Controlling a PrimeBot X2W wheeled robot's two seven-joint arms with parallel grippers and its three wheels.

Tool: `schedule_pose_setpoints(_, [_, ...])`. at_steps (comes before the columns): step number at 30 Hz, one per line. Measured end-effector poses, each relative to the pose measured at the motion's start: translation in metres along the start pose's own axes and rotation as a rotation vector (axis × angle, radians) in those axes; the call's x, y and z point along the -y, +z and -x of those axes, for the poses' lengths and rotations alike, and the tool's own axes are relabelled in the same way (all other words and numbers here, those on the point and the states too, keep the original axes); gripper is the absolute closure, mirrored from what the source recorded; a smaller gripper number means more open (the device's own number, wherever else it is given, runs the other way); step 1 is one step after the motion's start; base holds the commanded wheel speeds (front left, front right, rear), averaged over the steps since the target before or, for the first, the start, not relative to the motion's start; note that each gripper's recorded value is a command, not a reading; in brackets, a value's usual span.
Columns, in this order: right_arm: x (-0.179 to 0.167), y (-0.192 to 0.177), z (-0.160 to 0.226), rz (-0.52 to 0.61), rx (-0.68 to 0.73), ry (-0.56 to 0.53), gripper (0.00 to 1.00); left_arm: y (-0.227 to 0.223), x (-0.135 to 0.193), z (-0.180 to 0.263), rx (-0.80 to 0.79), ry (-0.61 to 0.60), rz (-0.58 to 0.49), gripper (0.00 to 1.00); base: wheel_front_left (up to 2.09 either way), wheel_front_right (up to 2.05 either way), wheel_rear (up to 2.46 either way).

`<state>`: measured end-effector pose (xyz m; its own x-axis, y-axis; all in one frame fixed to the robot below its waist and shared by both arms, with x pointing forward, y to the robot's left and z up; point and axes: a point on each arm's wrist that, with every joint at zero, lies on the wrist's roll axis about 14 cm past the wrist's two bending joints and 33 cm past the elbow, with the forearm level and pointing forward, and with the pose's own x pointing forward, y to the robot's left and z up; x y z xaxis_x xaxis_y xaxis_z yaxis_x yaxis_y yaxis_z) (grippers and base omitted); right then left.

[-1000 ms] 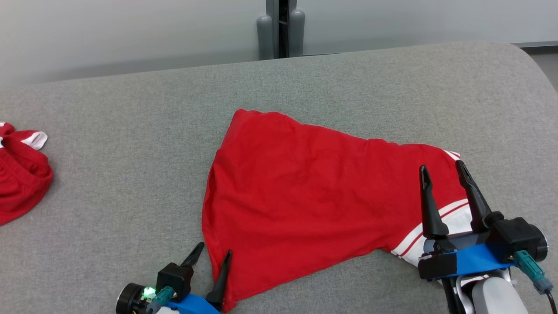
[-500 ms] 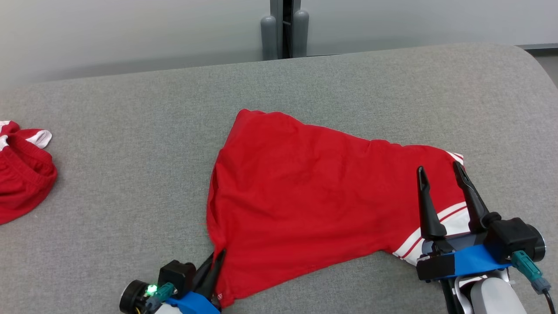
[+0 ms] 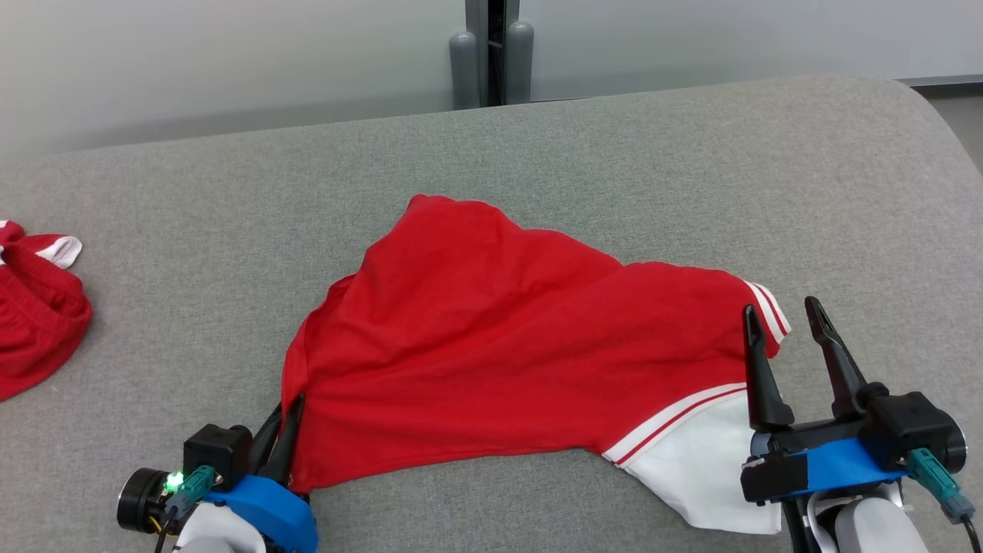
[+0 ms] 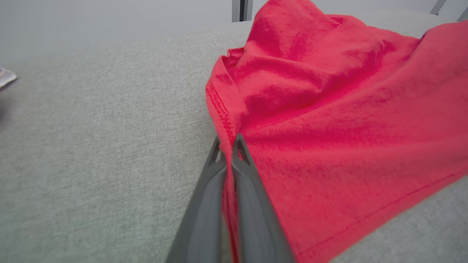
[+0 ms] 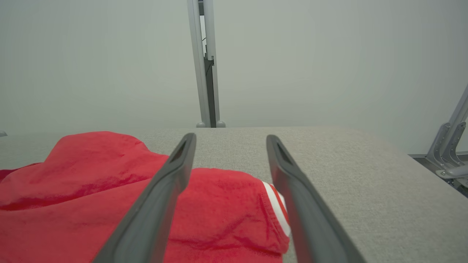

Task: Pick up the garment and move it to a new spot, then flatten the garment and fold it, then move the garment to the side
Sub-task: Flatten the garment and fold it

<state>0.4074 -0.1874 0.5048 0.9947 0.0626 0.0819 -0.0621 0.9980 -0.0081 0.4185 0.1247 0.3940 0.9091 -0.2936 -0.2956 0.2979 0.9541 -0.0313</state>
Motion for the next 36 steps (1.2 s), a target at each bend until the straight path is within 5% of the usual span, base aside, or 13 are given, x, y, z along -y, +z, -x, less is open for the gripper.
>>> schedule_pose_setpoints(1, [0.001,0.0,0.0,-0.001,-0.001,-0.002,0.0,0.0,0.0,0.0,0.001,0.001,0.002,0.0,0.0,0.0,0.0])
schedule_pose_setpoints(19, [0.003,0.022,0.007,0.004,0.058,-0.012,0.0,0.12,-0.027,0.028,0.406,0.17,0.027,0.0,0.0,0.0,0.0])
schedule_pose_setpoints(36, [0.014,0.011,0.035,-0.001,0.02,-0.054,0.0,0.106,-0.038,0.061,0.403,0.238,0.036,0.0,0.0,0.0,0.0])
